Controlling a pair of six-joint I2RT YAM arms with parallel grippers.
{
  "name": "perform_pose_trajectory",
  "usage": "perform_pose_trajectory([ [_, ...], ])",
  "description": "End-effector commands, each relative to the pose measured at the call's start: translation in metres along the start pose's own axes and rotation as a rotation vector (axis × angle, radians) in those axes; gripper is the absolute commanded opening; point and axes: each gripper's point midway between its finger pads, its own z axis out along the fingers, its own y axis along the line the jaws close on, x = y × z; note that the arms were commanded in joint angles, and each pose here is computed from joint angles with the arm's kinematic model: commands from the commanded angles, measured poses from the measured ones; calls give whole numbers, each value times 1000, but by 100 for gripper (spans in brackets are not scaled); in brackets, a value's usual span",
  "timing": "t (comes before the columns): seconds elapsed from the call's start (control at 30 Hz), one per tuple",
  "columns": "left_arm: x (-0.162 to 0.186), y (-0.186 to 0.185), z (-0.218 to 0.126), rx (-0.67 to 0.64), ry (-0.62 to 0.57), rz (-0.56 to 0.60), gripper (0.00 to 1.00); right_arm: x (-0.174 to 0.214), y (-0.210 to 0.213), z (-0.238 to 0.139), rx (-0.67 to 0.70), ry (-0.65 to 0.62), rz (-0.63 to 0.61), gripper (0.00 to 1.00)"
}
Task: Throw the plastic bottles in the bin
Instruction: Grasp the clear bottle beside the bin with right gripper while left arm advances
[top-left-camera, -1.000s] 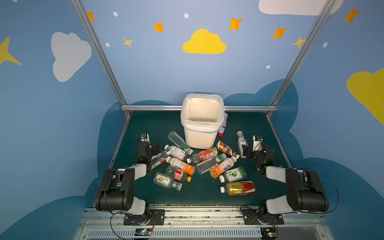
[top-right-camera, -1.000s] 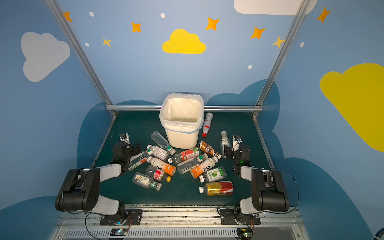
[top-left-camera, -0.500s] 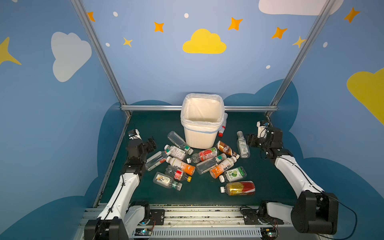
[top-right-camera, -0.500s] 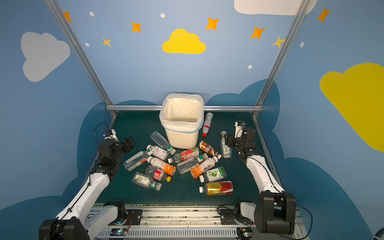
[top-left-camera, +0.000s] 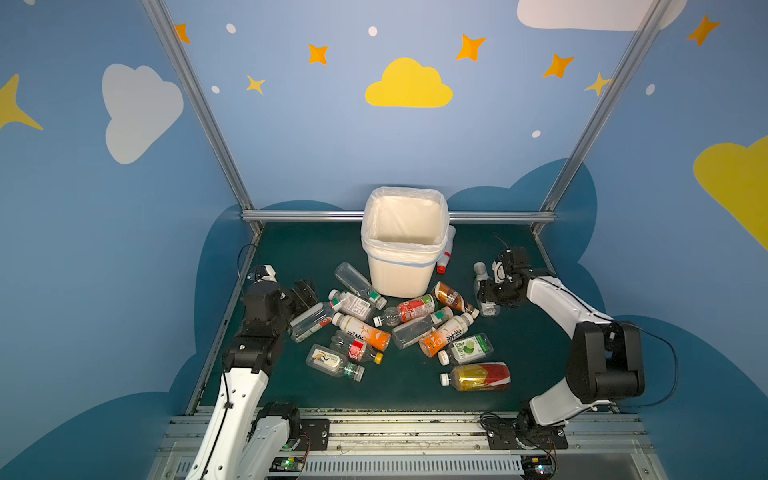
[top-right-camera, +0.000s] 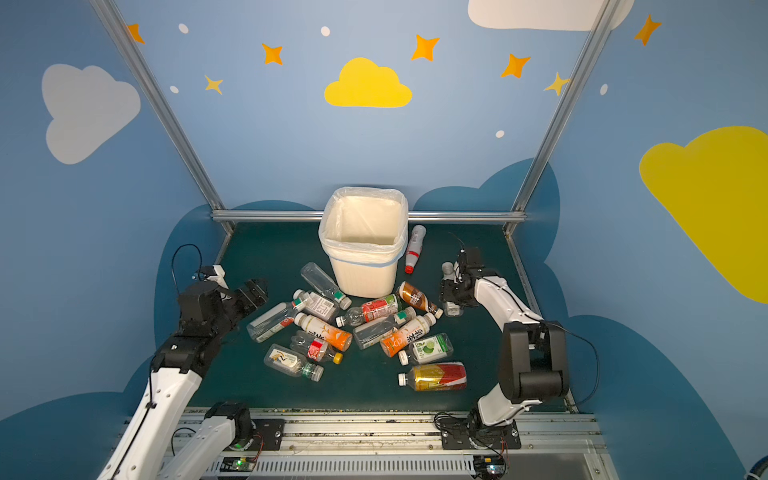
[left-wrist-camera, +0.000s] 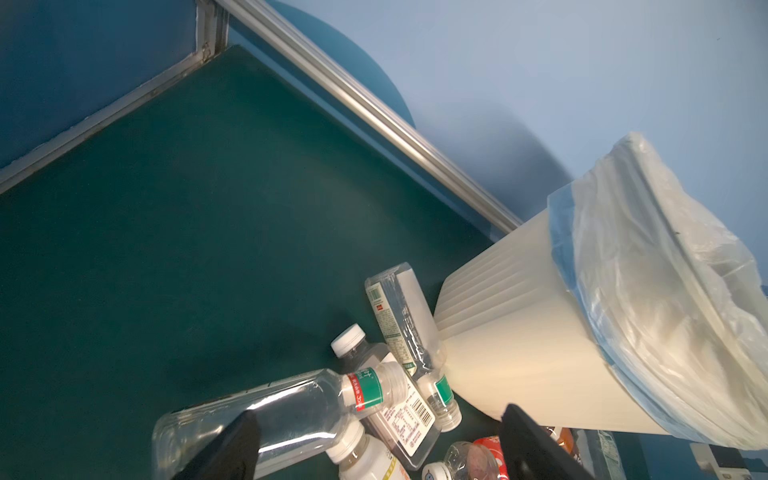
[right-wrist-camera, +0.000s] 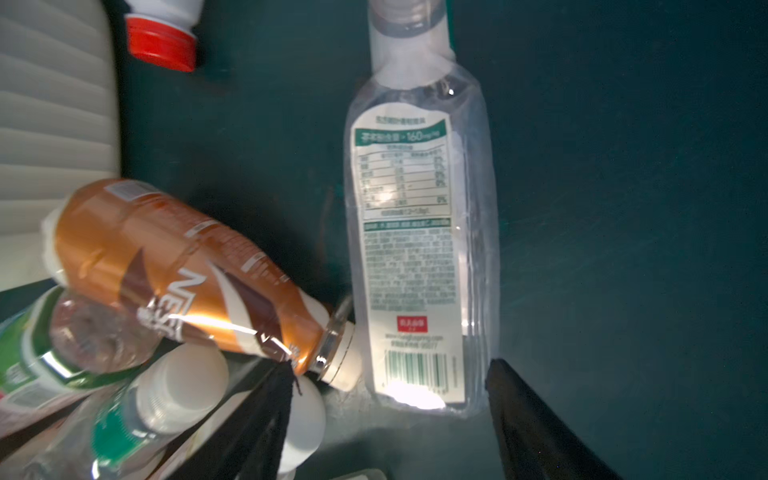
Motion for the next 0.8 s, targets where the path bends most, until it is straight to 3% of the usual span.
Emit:
perform_pose_trajectory([
  [0.0, 16, 15, 2, -114, 99, 41, 89, 3, -8, 2, 67, 28, 22, 79],
  [0.4, 14, 17, 6, -237, 113, 128, 91, -6, -8, 28, 107, 53, 22, 79],
  [0.53, 20, 9, 13, -230, 166, 167, 80, -14, -11, 32, 127, 32, 22, 78],
  [0.63, 26, 5, 19, -222, 198, 181, 80, -22, -12, 38, 138, 29, 22, 72],
  [0.77, 30, 7, 23, -232, 211, 175, 81, -27, -8, 45, 111, 33, 24, 56],
])
